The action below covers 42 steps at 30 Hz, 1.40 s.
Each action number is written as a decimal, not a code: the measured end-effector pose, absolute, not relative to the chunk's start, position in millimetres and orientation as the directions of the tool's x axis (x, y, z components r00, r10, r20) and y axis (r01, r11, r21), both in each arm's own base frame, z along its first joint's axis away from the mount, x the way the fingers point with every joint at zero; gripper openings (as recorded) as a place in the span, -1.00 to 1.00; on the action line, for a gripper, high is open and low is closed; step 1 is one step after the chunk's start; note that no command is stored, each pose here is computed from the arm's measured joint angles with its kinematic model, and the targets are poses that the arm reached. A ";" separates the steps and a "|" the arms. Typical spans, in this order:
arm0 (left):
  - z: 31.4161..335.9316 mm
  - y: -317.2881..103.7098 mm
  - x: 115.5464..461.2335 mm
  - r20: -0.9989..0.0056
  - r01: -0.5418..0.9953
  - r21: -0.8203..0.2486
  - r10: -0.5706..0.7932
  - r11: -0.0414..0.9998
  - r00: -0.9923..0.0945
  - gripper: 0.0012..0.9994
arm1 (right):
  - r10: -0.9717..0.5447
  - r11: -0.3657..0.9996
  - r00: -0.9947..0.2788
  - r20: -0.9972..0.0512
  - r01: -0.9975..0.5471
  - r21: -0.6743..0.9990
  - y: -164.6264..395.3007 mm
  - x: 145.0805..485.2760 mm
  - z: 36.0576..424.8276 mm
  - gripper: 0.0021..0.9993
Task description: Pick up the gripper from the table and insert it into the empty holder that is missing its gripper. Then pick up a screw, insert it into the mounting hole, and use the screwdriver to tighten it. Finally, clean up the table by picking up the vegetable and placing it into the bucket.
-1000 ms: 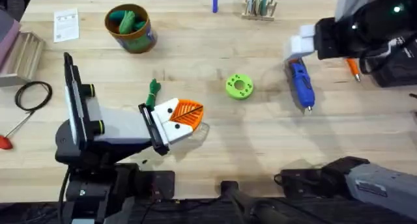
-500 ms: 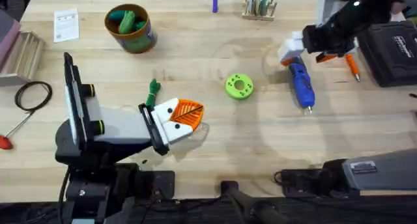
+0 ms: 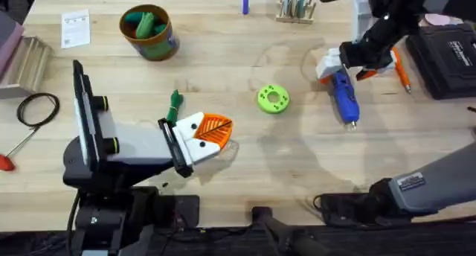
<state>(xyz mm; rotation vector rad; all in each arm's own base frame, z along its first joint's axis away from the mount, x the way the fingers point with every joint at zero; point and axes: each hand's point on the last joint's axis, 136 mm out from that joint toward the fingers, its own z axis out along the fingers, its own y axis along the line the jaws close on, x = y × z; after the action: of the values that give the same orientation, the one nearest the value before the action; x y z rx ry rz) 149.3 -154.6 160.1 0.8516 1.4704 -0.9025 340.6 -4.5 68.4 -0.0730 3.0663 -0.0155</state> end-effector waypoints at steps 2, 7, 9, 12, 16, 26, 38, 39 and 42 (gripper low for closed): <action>160.1 -154.6 149.3 -0.996 0.896 -0.067 0.015 0.440 -0.082 -0.97 | -0.051 0.999 -0.997 -0.059 -0.050 -0.018 -5.7 339.3 63.9 0.99; 160.1 -154.6 149.3 -0.997 0.896 -0.067 0.015 0.440 -0.082 -0.97 | -0.051 0.998 -0.999 -0.015 -0.051 -0.023 -7.0 337.0 48.1 0.98; 160.1 -154.6 149.3 -0.997 0.896 -0.067 0.015 0.440 -0.082 -0.97 | -0.051 0.998 -0.999 -0.012 -0.051 -0.024 -7.2 338.0 43.6 0.97; 160.1 -154.6 149.3 -0.996 0.896 -0.067 0.015 0.440 -0.082 -0.97 | -0.050 0.998 -0.999 -0.018 -0.050 -0.027 -7.7 340.1 41.9 0.92; 160.1 -154.6 149.3 -0.997 0.896 -0.067 0.015 0.440 -0.082 -0.97 | -0.051 0.998 -0.999 -0.018 -0.050 -0.027 -7.6 340.2 41.9 0.82; 160.1 -154.6 149.3 -0.996 0.895 -0.067 0.015 0.440 -0.082 -0.97 | -0.048 0.998 -0.998 -0.027 -0.047 -0.031 -8.3 342.3 41.8 -0.96; 160.1 -154.6 149.3 -0.996 0.895 -0.067 0.015 0.440 -0.082 -0.97 | -0.051 0.998 -0.998 -0.029 -0.050 -0.032 -8.2 342.7 41.7 -0.95; 160.1 -154.6 149.3 -0.996 0.896 -0.067 0.015 0.440 -0.082 -0.97 | -0.051 0.998 -0.998 -0.038 -0.050 -0.032 -8.2 342.8 45.4 -0.95; 160.1 -154.6 149.3 -0.996 0.895 -0.067 0.015 0.440 -0.082 -0.97 | -0.050 0.998 -0.995 -0.086 -0.047 -0.034 -8.1 346.0 61.3 -0.95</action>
<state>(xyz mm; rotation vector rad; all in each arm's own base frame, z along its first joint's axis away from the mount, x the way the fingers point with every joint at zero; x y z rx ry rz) 149.3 -154.6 160.1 0.8517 1.4704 -0.9026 346.0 -8.1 61.3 -0.0740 3.0533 -0.0494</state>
